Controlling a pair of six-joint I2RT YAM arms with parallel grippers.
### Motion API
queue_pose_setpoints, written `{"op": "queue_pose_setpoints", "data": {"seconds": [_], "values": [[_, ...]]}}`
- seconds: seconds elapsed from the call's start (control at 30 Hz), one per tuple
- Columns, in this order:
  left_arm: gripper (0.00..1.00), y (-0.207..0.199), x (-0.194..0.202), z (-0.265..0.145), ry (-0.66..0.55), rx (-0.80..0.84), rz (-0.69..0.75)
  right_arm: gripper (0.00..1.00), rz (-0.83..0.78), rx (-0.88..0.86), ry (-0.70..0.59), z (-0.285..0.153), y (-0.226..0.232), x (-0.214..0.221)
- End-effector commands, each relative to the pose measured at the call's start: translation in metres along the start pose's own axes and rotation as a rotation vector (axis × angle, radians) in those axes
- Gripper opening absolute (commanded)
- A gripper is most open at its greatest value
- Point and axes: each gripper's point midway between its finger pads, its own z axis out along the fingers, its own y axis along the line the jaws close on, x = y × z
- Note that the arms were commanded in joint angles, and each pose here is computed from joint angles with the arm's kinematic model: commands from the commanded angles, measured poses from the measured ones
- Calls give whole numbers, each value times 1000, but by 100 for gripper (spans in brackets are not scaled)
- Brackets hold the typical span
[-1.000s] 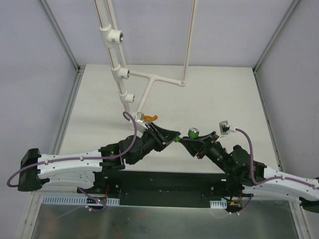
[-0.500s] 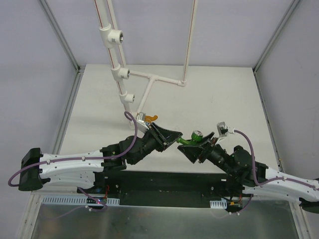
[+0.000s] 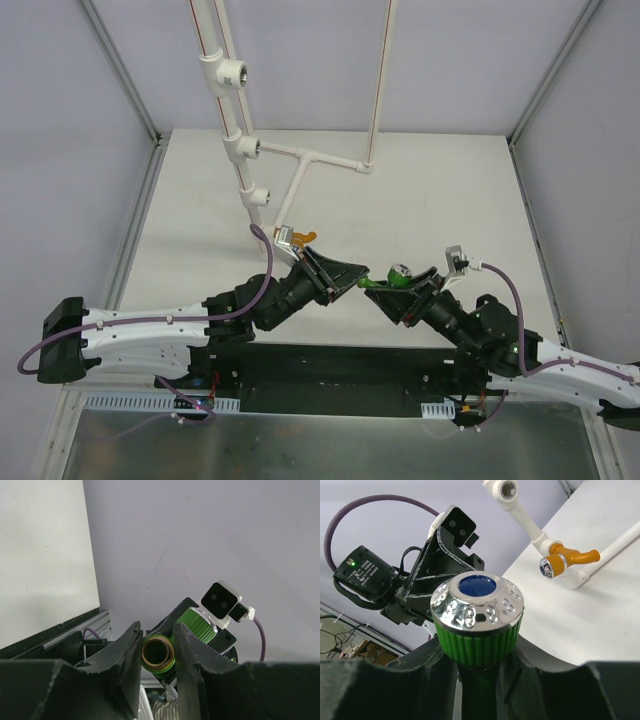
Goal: Install the water faucets
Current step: Pick up the water faucet from the center of the board.
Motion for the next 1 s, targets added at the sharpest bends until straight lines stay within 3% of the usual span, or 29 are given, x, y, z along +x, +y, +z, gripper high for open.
{"op": "queue_pose_setpoints", "data": {"seconds": [0.0,0.23,0.63,0.73,0.87,0.97], "values": [[0,-17,1,-2,6,98,-27,39,40,-44,-93,1,14,-23],[0,-19,-2,-1,-11,125,-41,51,50,-69,-96,3,19,-23],[0,-20,-13,-5,-51,146,-35,53,65,-78,-64,3,21,-17],[0,-21,-15,-7,-58,148,-31,45,69,-74,-74,1,20,-19],[0,-22,-19,-10,-71,157,-37,20,80,-61,-93,0,16,-22],[0,-24,-20,-11,-76,161,-40,8,92,-50,-106,0,15,-24]]}}
